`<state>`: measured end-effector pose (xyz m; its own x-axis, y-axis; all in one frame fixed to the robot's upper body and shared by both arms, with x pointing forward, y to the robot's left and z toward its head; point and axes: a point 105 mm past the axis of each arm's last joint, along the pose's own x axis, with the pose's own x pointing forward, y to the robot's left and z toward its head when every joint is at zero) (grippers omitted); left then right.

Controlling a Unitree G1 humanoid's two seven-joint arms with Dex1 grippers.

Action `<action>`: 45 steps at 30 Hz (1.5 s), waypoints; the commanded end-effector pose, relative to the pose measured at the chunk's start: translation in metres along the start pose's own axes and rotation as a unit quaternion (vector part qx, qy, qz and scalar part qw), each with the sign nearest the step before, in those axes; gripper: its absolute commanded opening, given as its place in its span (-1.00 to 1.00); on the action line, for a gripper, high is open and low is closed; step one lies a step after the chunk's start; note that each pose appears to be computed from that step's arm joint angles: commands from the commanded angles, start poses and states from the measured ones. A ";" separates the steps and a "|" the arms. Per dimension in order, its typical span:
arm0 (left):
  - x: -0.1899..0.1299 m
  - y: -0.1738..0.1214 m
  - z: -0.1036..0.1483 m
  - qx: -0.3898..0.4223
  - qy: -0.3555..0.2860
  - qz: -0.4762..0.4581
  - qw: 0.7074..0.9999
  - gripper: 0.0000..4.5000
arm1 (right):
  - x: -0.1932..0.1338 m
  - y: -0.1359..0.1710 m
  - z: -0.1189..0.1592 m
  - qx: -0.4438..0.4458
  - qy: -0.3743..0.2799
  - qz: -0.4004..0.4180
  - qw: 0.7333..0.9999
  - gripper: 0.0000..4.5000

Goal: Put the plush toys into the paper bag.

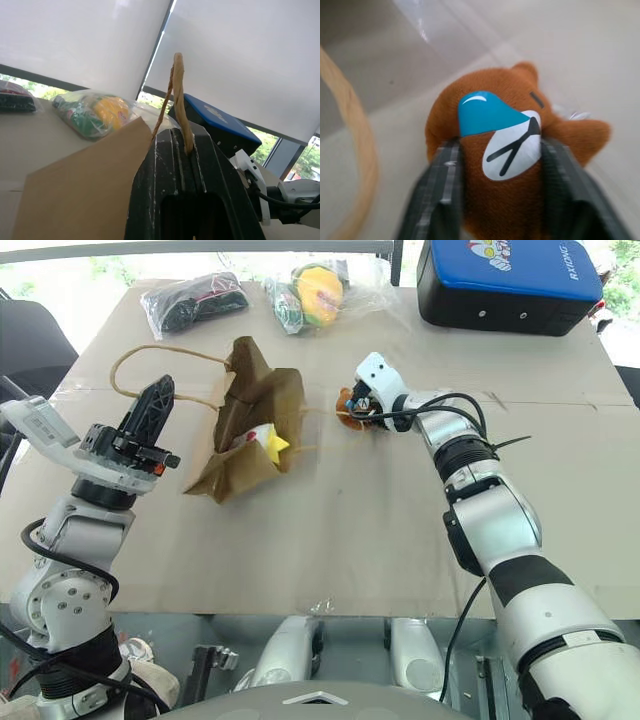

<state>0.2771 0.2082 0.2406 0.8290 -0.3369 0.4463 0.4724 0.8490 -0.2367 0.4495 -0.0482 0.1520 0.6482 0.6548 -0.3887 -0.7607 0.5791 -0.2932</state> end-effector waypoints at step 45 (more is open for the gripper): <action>0.024 -0.084 -0.040 -0.092 0.040 -0.219 0.970 -1.00 | -0.031 0.149 0.070 -0.123 -0.163 0.371 0.906 -0.19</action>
<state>0.2827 0.1177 0.2171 0.6208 -0.6690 0.4086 0.7825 0.5607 -0.2709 0.3296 0.0480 0.1699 -0.0381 0.9460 -0.3221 -0.9604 -0.1237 -0.2498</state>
